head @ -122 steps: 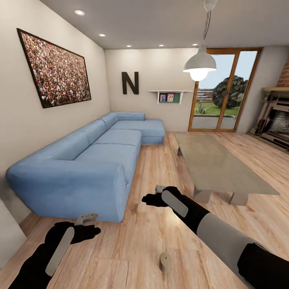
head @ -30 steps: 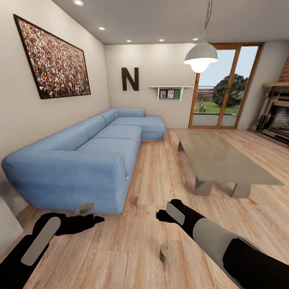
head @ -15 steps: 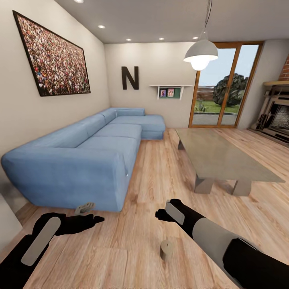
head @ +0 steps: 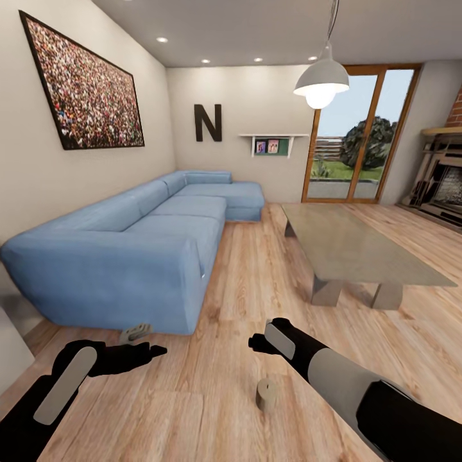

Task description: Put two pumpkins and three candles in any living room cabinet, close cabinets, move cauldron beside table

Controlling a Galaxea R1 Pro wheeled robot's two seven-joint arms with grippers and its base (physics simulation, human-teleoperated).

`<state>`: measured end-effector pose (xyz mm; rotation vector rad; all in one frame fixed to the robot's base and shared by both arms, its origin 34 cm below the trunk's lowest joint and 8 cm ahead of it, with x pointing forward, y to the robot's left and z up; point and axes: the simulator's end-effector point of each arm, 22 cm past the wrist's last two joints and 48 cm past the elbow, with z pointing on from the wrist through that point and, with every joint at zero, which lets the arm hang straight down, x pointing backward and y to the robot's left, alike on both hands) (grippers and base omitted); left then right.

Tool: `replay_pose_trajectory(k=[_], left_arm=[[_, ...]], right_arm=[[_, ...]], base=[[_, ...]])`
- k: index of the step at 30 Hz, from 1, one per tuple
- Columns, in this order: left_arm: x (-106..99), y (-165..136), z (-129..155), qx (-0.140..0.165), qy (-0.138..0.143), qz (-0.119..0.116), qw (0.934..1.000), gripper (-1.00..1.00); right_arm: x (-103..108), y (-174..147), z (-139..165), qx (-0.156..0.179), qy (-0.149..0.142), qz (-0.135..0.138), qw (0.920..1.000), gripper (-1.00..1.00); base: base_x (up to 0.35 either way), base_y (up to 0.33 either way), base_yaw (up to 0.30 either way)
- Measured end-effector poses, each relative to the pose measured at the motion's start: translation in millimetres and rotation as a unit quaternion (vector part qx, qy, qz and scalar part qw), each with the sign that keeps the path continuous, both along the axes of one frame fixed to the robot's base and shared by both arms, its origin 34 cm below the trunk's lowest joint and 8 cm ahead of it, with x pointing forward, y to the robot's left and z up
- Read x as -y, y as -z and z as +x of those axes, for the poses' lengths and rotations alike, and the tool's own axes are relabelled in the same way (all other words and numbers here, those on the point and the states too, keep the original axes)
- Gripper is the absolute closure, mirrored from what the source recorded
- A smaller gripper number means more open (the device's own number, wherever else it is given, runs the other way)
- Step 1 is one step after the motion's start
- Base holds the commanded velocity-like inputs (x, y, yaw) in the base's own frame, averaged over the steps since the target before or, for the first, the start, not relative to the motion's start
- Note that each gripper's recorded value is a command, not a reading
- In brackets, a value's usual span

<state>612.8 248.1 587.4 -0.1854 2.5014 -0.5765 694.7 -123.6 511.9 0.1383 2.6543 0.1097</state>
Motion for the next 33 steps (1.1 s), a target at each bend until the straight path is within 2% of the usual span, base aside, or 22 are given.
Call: replay_pose_trajectory(k=[17,24,27,30,33], left_arm=[[3.4,32.8,-7.7,0.006,0.003,-0.002,1.0000,-1.00],[3.9,48.3,-11.5,0.006,0.003,-0.002,1.0000,-1.00],[4.1,54.8,-13.2,0.006,0.003,-0.002,1.0000,-1.00],[4.3,61.3,-14.9,0.006,0.004,-0.003,1.0000,-1.00],[4.3,67.9,-16.6,0.007,0.004,-0.002,1.0000,-1.00]], right_arm=[[8.8,33.8,2.8,0.029,0.025,0.002,0.9992,-1.00],[12.5,52.1,-3.6,0.025,0.029,-0.006,0.9993,-1.00],[21.5,64.1,-9.3,0.016,0.037,-0.019,0.9990,-1.00],[39.3,76.2,-16.6,0.005,0.054,-0.048,0.9974,-1.00],[48.8,83.6,-20.5,0.002,0.064,-0.066,0.9958,-1.00]], base=[[0.000,0.000,0.000],[0.000,0.000,0.000],[0.000,0.000,0.000],[0.000,0.000,0.000],[0.000,0.000,0.000]])
